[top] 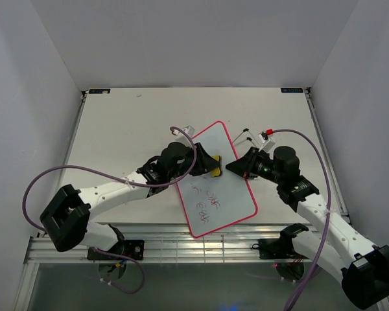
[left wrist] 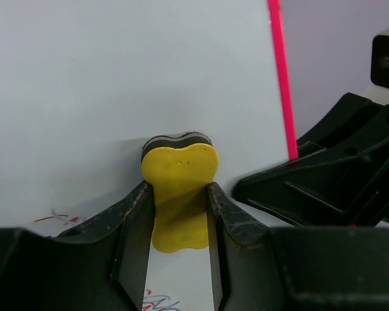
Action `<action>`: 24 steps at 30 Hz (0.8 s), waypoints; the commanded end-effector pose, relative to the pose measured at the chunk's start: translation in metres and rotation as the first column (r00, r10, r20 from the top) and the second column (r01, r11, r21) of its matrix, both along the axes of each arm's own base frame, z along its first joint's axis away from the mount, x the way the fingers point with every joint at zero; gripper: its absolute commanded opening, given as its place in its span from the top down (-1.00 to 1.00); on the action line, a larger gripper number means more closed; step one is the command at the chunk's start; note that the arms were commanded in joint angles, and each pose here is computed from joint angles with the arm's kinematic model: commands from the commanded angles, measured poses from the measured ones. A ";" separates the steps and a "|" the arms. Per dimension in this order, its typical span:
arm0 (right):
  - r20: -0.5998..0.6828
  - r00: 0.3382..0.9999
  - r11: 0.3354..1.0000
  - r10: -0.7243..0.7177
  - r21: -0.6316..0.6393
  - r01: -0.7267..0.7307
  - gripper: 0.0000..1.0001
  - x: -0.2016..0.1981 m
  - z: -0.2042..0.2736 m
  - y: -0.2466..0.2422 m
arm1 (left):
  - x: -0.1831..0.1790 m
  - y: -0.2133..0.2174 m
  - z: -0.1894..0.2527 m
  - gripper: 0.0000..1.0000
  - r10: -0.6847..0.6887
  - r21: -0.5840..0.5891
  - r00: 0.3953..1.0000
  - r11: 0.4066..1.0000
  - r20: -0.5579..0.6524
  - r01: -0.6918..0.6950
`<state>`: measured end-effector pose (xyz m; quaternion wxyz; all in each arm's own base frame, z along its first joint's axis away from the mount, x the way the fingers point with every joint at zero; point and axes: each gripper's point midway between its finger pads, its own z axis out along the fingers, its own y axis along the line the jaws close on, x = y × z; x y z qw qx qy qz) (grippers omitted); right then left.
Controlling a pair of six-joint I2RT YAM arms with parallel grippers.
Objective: Erase the whiteboard
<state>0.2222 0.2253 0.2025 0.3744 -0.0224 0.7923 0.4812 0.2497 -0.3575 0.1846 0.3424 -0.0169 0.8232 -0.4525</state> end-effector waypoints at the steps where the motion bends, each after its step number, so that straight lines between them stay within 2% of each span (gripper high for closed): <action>1: 0.320 0.935 0.951 0.151 0.210 -0.226 0.85 -0.028 0.111 0.022 | 0.015 0.043 -0.051 1.00 0.121 0.129 0.990 0.985 -0.066 -0.112; 2: 0.321 0.935 0.951 0.151 0.210 -0.226 0.85 -0.030 0.112 0.021 | 0.029 0.063 -0.060 1.00 0.174 0.138 0.982 0.977 -0.078 -0.162; 3: 0.324 0.934 0.951 0.151 0.211 -0.227 0.85 -0.031 0.113 0.021 | 0.025 0.081 -0.083 1.00 0.203 0.175 0.973 0.967 -0.105 -0.183; 5: 0.329 0.932 0.950 0.150 0.213 -0.228 0.85 -0.033 0.114 0.020 | 0.035 0.110 -0.097 1.00 0.274 0.179 0.955 0.951 -0.117 -0.251; 6: 0.331 0.932 0.950 0.148 0.213 -0.227 0.85 -0.033 0.115 0.019 | 0.029 0.121 -0.113 1.00 0.290 0.208 0.947 0.943 -0.137 -0.259; 9: 0.336 0.930 0.949 0.148 0.216 -0.229 0.85 -0.034 0.119 0.019 | 0.026 0.147 -0.138 1.00 0.360 0.269 0.919 0.912 -0.161 -0.310; 12: 0.335 0.930 0.947 0.148 0.224 -0.231 0.85 -0.035 0.122 0.019 | 0.025 0.153 -0.142 1.00 0.376 0.258 0.909 0.910 -0.178 -0.326; 15: 0.330 0.932 0.945 0.149 0.229 -0.232 0.85 -0.035 0.120 0.019 | 0.025 0.138 -0.121 1.00 0.314 0.190 0.935 0.940 -0.167 -0.283; 19: 0.312 0.938 0.945 0.151 0.233 -0.229 0.85 -0.034 0.114 0.020 | 0.029 0.114 -0.070 1.00 0.240 0.094 0.969 0.968 -0.060 -0.234; 24: 0.296 0.944 0.946 0.147 0.238 -0.222 0.85 -0.031 0.107 0.021 | 0.009 0.048 -0.003 1.00 0.125 0.023 0.990 0.992 0.073 -0.127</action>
